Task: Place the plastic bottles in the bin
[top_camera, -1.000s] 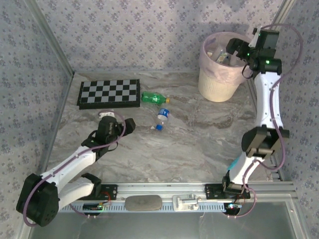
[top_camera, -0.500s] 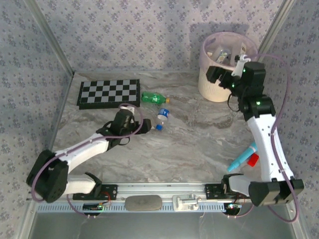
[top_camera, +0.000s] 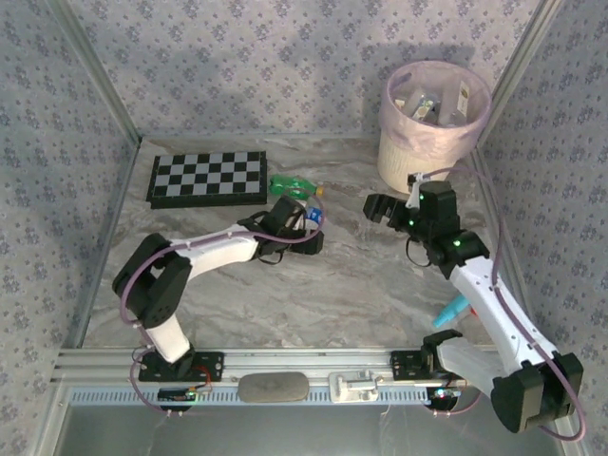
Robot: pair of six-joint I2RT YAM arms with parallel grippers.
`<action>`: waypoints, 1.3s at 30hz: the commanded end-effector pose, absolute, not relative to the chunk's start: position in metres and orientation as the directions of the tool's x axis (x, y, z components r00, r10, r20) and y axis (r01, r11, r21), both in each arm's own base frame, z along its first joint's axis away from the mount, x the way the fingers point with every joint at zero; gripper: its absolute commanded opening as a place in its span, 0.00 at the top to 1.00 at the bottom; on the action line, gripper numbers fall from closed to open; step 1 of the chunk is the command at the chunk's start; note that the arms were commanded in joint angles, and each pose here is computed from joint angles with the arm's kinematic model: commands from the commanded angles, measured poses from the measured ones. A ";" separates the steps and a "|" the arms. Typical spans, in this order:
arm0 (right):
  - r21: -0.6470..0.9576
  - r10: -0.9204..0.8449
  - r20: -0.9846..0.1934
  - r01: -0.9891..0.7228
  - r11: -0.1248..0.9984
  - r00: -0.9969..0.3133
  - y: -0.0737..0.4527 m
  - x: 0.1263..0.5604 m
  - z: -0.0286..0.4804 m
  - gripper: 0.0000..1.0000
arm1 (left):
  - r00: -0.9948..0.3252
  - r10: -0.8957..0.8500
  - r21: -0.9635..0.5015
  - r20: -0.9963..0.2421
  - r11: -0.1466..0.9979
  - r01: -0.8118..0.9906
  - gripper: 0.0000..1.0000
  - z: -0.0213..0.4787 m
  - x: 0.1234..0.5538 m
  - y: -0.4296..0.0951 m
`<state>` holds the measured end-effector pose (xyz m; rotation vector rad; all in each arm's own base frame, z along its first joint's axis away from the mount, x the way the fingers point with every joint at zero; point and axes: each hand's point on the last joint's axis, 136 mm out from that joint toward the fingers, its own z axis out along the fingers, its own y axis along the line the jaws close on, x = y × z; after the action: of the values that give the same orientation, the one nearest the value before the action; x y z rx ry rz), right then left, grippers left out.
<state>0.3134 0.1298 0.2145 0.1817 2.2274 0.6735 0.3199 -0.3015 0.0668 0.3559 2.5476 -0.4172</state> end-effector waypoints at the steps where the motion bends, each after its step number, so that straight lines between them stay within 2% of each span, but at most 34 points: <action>1: 0.578 0.365 -0.631 -0.101 0.810 -0.684 0.146 0.319 0.217 0.00 | -0.822 0.197 -0.180 -0.535 0.924 0.339 0.14 0.064 0.326 -0.304; 6: 0.560 0.329 -0.622 -0.111 0.821 -0.710 0.158 0.319 0.208 0.00 | -0.828 0.212 -0.180 -0.519 0.920 0.348 0.32 0.054 0.330 -0.312; 15: 0.550 0.327 -0.635 -0.112 0.828 -0.700 0.157 0.320 0.209 0.00 | -0.840 0.246 -0.152 -0.484 0.921 0.358 0.56 0.033 0.329 -0.313; 22: 0.557 0.333 -0.624 -0.103 0.824 -0.707 0.158 0.321 0.203 0.00 | -0.824 0.239 -0.167 -0.513 0.914 0.370 0.78 0.042 0.329 -0.314; 29: 0.611 0.358 -0.582 -0.102 0.785 -0.730 0.169 0.325 0.202 0.00 | -0.773 0.203 -0.251 -0.601 0.871 0.423 0.79 0.079 0.322 -0.320; 39: 0.738 0.353 -0.525 -0.207 0.642 -0.774 0.214 0.336 0.218 0.00 | -0.660 0.084 -0.412 -0.746 0.721 0.558 0.79 0.155 0.295 -0.330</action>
<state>0.3319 0.1919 0.1932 0.1625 2.2687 0.9563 0.3007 -0.3142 0.1241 0.4427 2.3143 -0.6904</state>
